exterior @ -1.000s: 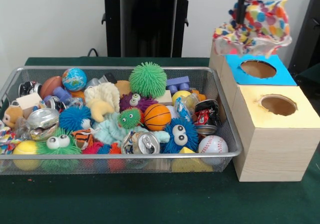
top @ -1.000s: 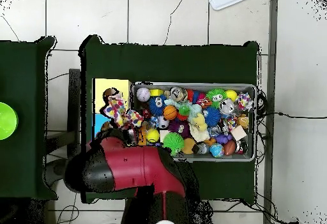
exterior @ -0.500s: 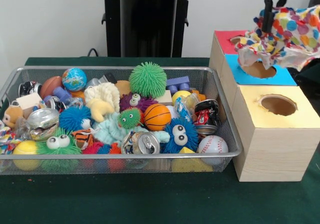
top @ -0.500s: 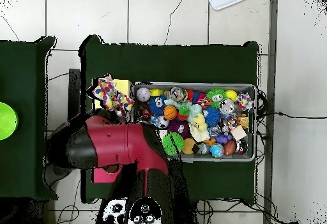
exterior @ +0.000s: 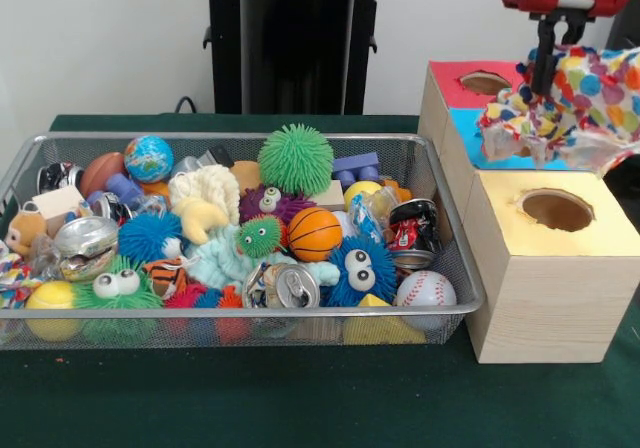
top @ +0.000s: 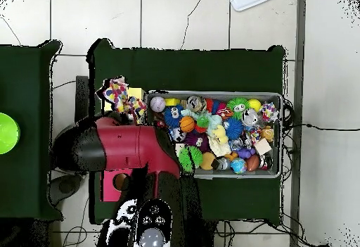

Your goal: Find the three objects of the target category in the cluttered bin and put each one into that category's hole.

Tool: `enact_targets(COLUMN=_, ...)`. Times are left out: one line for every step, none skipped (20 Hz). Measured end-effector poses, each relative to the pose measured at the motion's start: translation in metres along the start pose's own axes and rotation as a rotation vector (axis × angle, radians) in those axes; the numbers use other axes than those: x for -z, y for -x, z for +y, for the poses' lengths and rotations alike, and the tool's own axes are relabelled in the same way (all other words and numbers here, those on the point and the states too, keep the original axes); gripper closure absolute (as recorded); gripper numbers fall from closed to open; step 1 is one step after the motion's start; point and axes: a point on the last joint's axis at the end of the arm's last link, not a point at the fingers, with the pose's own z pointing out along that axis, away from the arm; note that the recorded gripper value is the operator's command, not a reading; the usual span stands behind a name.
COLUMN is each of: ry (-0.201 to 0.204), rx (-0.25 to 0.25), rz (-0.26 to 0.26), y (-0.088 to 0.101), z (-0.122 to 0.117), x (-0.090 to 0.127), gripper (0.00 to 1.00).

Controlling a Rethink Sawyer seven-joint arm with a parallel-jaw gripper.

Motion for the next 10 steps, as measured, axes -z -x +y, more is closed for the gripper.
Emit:
enact_targets(ry=0.001, rx=-0.004, rz=0.003, y=-0.001, z=0.001, x=-0.004, gripper=1.00)
enact_targets(ry=0.002, rx=-0.008, rz=0.005, y=-0.002, z=0.002, x=-0.008, gripper=1.00)
enact_targets(ry=0.003, rx=-0.012, rz=0.003, y=-0.003, z=0.002, x=-0.013, gripper=1.00)
enact_targets(ry=0.003, rx=-0.017, rz=0.001, y=-0.003, z=0.003, x=-0.018, gripper=1.00)
enact_targets(ry=0.002, rx=-0.020, rz=-0.002, y=-0.003, z=0.003, x=-0.020, gripper=1.00)
enact_targets(ry=0.001, rx=-0.022, rz=-0.005, y=-0.003, z=0.003, x=-0.022, gripper=1.00)
enact_targets(ry=-0.001, rx=-0.027, rz=-0.011, y=-0.004, z=0.003, x=-0.027, gripper=1.00)
enact_targets(ry=-0.002, rx=-0.031, rz=-0.015, y=-0.004, z=0.003, x=-0.029, gripper=1.00)
enact_targets(ry=-0.005, rx=-0.038, rz=-0.026, y=-0.004, z=0.005, x=-0.036, gripper=1.00)
enact_targets(ry=-0.006, rx=-0.043, rz=-0.032, y=-0.004, z=0.006, x=-0.040, gripper=1.00)
